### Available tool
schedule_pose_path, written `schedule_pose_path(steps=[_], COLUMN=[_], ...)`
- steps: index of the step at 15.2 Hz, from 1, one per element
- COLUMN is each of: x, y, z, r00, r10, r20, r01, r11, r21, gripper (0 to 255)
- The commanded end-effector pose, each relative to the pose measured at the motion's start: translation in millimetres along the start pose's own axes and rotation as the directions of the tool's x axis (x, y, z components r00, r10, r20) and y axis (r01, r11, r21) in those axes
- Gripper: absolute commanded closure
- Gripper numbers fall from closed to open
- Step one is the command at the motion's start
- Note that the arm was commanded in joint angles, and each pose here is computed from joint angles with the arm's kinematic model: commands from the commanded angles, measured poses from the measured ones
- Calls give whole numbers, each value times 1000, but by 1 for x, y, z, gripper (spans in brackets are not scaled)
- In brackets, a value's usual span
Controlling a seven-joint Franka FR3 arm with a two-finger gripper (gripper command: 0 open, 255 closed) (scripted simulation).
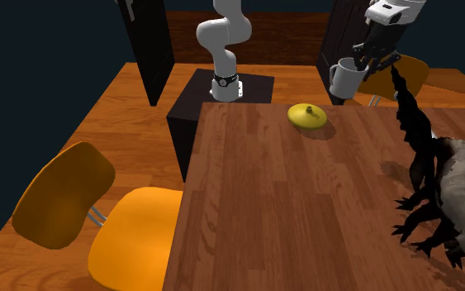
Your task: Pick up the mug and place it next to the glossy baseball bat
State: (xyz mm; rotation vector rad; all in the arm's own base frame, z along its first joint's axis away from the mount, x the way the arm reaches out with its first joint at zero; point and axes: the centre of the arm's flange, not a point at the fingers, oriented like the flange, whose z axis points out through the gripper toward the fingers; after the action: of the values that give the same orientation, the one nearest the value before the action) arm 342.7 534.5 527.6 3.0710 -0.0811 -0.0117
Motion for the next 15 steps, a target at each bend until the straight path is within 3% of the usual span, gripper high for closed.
schedule_pose_path(steps=[1,12,15], x=[-17,-116,-116], y=[-19,-124,-125], z=[1,-6,10], r00=[1000,1000,1000], r10=[2,2,2], r20=[0,0,0], r01=[-2,-2,-2], r11=[1000,1000,1000], r21=[0,0,0], gripper=[255,255,255])
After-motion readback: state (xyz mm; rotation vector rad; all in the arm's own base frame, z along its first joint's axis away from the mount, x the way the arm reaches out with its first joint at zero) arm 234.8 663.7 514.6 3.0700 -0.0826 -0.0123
